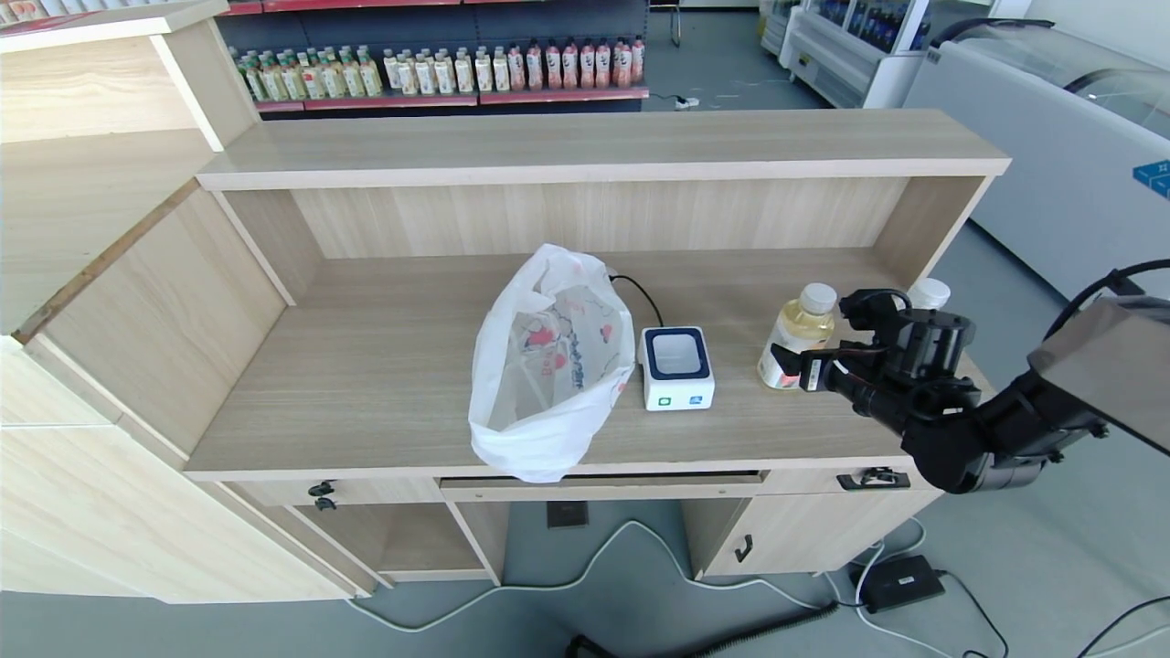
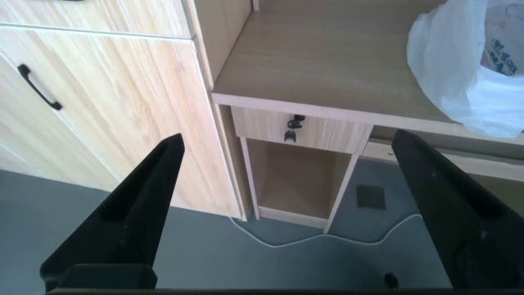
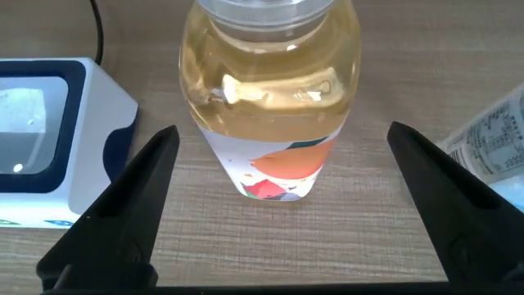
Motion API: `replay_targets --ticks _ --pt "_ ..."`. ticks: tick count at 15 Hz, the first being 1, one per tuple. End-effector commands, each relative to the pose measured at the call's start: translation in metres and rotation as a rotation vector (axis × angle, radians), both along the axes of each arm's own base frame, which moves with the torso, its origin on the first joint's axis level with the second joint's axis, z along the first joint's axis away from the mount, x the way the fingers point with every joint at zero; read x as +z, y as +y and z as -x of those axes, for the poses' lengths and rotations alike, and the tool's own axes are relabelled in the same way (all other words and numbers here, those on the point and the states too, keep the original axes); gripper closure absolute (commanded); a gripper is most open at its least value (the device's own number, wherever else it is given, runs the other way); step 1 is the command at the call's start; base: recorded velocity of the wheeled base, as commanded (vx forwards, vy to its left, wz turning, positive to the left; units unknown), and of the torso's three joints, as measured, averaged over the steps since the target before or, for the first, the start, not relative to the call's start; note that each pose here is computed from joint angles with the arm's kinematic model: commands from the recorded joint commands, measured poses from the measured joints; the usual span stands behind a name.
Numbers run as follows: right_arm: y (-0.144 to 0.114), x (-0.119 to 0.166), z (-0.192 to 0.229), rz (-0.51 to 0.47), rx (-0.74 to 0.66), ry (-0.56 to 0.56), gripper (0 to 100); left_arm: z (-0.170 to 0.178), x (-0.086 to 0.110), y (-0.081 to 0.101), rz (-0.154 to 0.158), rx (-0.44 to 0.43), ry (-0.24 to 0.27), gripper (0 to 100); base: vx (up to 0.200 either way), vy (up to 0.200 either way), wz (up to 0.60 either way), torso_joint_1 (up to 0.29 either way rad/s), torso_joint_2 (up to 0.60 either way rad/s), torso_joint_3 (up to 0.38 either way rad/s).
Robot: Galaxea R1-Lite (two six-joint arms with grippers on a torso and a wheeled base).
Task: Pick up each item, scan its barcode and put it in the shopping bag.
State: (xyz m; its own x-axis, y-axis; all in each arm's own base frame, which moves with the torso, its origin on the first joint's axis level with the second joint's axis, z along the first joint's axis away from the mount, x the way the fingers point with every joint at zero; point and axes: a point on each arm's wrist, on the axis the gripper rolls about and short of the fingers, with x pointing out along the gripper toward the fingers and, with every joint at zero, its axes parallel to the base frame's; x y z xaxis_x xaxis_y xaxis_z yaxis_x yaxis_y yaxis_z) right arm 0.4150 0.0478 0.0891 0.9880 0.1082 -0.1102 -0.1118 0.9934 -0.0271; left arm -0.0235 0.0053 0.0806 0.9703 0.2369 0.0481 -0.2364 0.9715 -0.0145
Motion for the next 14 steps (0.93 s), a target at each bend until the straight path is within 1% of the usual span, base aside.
replay_targets --ticks 1,5,10,14 --pt "0.004 -0.006 -0.007 -0.001 0.006 -0.001 0 0.000 0.000 0.000 0.000 0.000 -0.001 0 0.000 0.000 0.00 0.000 0.00 0.000" --pt "0.012 -0.005 -0.011 -0.005 0.072 -0.007 0 0.000 0.000 0.000 0.000 0.000 -0.001 0 0.000 0.000 0.00 0.000 0.00 0.000" --pt "0.014 -0.012 -0.020 -0.005 0.076 -0.016 0 0.000 0.000 0.000 0.000 0.000 -0.001 0 0.000 0.000 0.00 0.000 0.00 0.000" --pt "0.034 -0.011 -0.032 -0.002 0.117 -0.025 0 0.000 0.000 0.000 0.000 0.000 -0.001 0 0.000 0.000 0.00 0.000 0.00 0.000"
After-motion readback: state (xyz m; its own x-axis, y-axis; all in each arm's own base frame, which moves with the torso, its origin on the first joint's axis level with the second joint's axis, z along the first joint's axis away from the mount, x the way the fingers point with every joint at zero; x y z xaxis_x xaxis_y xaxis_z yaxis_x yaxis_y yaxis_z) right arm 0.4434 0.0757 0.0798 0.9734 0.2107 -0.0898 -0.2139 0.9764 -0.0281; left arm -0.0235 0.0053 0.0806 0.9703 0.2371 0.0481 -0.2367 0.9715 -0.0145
